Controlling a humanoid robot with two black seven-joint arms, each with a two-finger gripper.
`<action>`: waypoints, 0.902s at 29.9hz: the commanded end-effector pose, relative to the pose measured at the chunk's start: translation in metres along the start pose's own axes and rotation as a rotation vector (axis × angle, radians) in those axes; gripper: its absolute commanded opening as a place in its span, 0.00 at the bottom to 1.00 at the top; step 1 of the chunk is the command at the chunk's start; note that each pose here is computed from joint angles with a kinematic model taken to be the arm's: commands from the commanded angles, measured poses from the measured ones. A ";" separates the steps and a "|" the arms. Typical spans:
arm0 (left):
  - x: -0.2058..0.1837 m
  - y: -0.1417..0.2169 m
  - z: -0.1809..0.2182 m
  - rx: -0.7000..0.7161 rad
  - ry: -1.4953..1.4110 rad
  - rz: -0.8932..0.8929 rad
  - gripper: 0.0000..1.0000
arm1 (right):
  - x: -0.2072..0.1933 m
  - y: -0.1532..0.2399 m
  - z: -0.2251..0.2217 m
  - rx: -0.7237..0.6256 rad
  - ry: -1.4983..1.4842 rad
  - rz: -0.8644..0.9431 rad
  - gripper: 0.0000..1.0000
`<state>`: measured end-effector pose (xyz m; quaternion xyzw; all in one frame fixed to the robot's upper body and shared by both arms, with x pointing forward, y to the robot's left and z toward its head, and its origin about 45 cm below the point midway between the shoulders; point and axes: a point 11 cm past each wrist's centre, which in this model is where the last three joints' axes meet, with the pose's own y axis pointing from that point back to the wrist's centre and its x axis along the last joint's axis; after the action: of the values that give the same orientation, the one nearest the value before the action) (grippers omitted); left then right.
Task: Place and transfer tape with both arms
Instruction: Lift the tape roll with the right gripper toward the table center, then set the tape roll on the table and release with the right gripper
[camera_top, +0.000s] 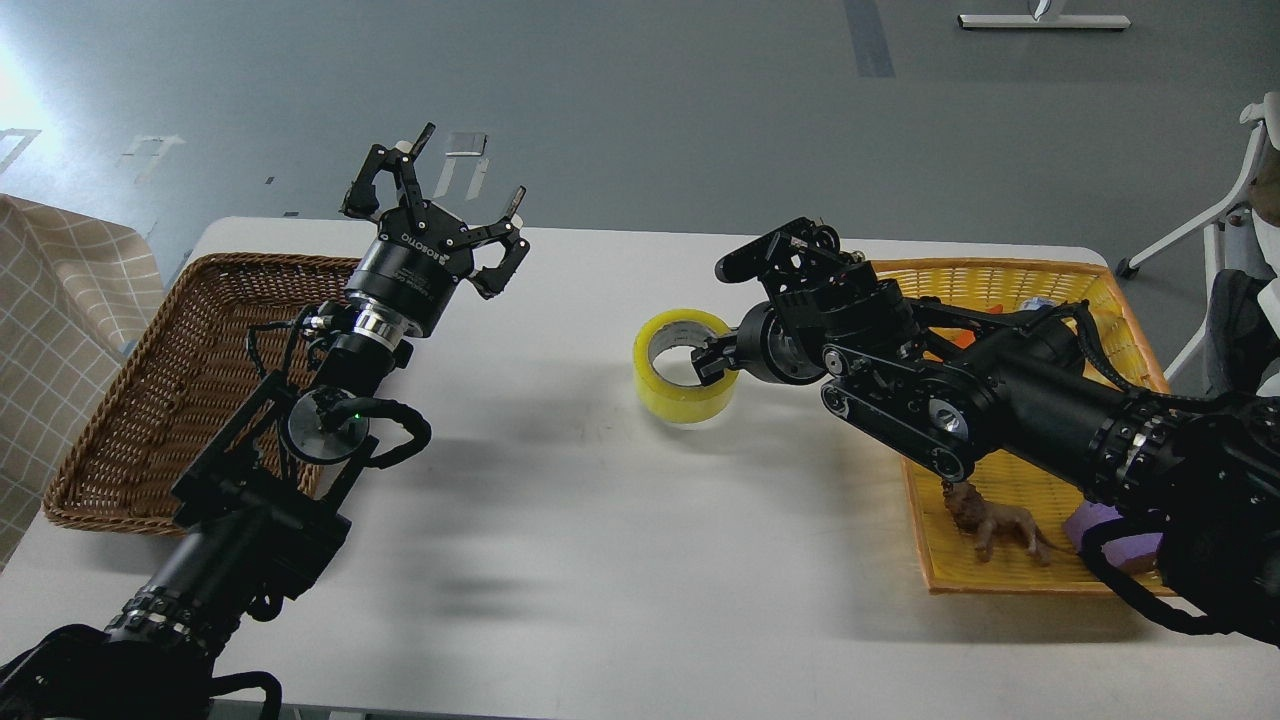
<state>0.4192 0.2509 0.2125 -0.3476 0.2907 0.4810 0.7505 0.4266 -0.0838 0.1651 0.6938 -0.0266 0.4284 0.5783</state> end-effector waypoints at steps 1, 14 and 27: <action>0.000 0.000 0.000 0.000 -0.001 -0.001 0.98 | -0.004 -0.001 -0.001 0.007 -0.009 -0.007 0.00; -0.001 -0.001 0.000 -0.001 0.001 -0.003 0.98 | -0.009 -0.003 -0.006 0.029 -0.020 -0.012 0.00; -0.002 -0.001 0.000 -0.001 0.001 -0.007 0.98 | -0.021 -0.007 -0.007 0.033 -0.030 -0.034 0.00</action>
<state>0.4195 0.2496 0.2147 -0.3492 0.2895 0.4785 0.7518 0.4139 -0.0843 0.1484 0.7093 -0.0175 0.4100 0.5731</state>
